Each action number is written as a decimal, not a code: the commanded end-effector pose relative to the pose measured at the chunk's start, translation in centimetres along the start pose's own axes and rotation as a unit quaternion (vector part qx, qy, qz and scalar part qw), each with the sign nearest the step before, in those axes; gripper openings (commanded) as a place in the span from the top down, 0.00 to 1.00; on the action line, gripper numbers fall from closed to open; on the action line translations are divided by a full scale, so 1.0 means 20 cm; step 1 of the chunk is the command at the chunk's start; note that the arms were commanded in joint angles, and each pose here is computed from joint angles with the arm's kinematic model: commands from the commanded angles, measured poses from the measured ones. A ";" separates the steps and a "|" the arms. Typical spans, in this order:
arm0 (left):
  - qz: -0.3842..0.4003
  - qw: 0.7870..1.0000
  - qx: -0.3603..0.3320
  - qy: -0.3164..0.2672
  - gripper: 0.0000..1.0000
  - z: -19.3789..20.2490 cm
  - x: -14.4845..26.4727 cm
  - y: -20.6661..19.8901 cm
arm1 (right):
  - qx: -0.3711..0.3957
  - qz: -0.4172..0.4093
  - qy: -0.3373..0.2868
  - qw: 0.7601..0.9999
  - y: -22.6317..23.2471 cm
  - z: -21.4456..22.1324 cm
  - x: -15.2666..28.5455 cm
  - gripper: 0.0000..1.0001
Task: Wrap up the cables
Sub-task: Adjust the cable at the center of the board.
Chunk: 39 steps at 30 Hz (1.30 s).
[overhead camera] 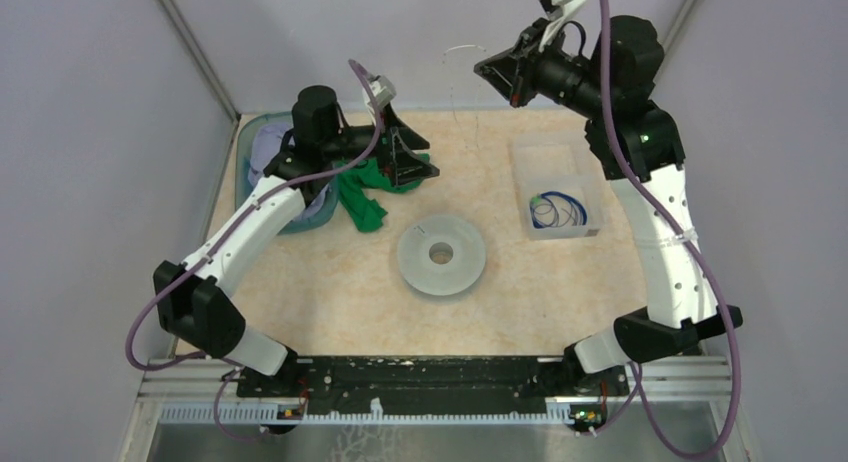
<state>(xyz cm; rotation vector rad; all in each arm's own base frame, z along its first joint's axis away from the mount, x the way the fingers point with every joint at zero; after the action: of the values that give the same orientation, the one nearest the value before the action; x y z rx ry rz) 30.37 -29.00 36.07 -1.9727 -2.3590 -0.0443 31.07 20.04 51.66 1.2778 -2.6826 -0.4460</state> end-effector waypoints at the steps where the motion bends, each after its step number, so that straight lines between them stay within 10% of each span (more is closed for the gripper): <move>1: -0.001 0.999 -0.027 -0.022 0.01 -0.01 -0.03 0.01 | -0.022 0.018 -0.030 0.999 0.04 -0.11 0.06 1.00; 30: 0.082 0.996 -0.025 0.010 0.15 0.29 -0.42 -0.15 | -0.098 -0.016 -0.025 0.995 0.05 -0.10 0.03 1.00; 39: 0.059 0.987 -0.142 0.055 0.28 0.33 -0.29 -0.19 | -0.136 0.081 -0.059 0.986 -0.11 -0.11 0.00 1.00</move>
<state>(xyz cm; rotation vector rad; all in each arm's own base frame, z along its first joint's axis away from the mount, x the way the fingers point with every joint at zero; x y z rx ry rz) 28.18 -36.45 27.33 -2.1184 -2.1811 -0.2345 31.81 19.11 51.94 1.0864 -2.5940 -0.7618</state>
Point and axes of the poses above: each gripper's point midway between its finger pads, its own x axis back along the fingers, its own y axis along the line the jaws close on, z = x × y, the point moved 3 cm from there along x, back along the fingers, and after that the axes turned 15 degrees about -x, right-handed, at the moved point
